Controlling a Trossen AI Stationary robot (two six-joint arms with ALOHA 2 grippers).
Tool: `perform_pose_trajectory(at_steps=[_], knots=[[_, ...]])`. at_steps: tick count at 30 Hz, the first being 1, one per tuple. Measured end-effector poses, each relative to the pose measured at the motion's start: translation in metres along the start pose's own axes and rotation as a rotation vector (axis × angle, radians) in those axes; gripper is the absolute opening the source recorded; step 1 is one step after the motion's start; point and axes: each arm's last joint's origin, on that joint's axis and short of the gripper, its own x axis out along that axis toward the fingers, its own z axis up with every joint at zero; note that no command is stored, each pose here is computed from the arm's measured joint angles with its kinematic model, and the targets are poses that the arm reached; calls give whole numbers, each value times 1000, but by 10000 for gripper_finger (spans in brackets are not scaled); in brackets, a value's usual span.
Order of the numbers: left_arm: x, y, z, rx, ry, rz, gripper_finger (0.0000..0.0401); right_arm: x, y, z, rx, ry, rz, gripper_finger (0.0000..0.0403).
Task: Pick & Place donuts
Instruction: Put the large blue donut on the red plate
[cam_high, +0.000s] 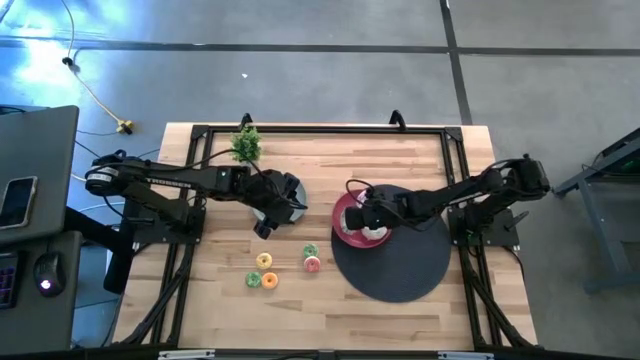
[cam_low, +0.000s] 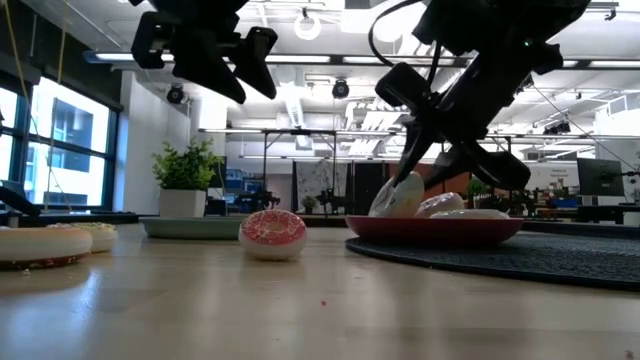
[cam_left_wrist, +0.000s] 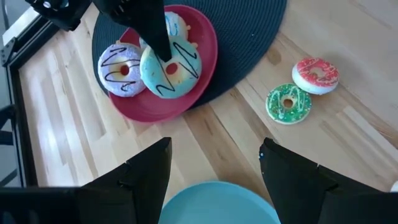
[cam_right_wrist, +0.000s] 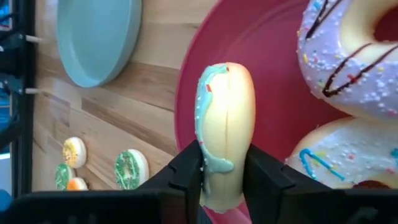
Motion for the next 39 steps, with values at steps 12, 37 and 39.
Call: perform_pose_trajectory(at_steps=[12,37,39], knots=[[0,0,0,-25,1,-2,233,0,-7,0,-68,24,-64,173],[0,0,-1,1,6,-6,233,-32,20,12,-346,141,-366,177],[0,0,0,2,4,-4,233,-24,18,10,-364,168,-370,177]])
